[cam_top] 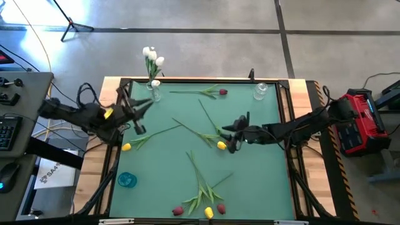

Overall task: Sort flowers into vase by color
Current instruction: Put the red flower into the right transparent vase

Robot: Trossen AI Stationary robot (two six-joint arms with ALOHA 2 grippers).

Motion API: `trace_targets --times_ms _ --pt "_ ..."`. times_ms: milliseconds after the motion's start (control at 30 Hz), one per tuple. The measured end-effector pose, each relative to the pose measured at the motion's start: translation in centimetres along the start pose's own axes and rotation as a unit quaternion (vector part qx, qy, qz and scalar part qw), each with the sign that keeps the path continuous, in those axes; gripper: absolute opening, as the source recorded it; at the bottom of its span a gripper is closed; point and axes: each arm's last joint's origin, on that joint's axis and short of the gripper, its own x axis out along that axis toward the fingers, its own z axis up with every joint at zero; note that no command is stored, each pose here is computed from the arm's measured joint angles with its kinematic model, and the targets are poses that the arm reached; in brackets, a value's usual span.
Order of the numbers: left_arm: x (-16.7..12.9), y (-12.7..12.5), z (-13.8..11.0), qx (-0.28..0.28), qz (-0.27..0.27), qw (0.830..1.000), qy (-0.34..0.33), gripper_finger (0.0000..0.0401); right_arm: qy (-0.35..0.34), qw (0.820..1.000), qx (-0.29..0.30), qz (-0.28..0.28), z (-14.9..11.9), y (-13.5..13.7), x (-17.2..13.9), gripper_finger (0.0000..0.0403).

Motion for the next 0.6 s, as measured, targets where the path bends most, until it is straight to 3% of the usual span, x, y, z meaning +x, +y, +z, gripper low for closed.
trace_targets --times_ms 200,333,433,600 --pt "0.4 -2.8 -0.8 0.034 0.004 0.997 0.064 0.0035 0.104 0.986 -0.08 -0.105 3.7 -2.3 4.3 0.0168" --pt "0.5 -4.8 -1.2 -0.037 -0.022 0.996 0.078 0.0035 0.198 0.958 -0.129 -0.163 6.8 -5.7 7.5 0.0168" --pt "0.6 -6.1 -1.5 -0.092 -0.045 0.991 0.087 0.0035 0.248 0.944 -0.174 -0.13 8.9 -8.6 9.6 0.0168" --pt "0.6 -8.1 -2.6 -0.075 -0.063 0.988 0.122 0.0035 0.294 0.94 -0.168 -0.042 11.1 -13.9 12.3 0.0161"
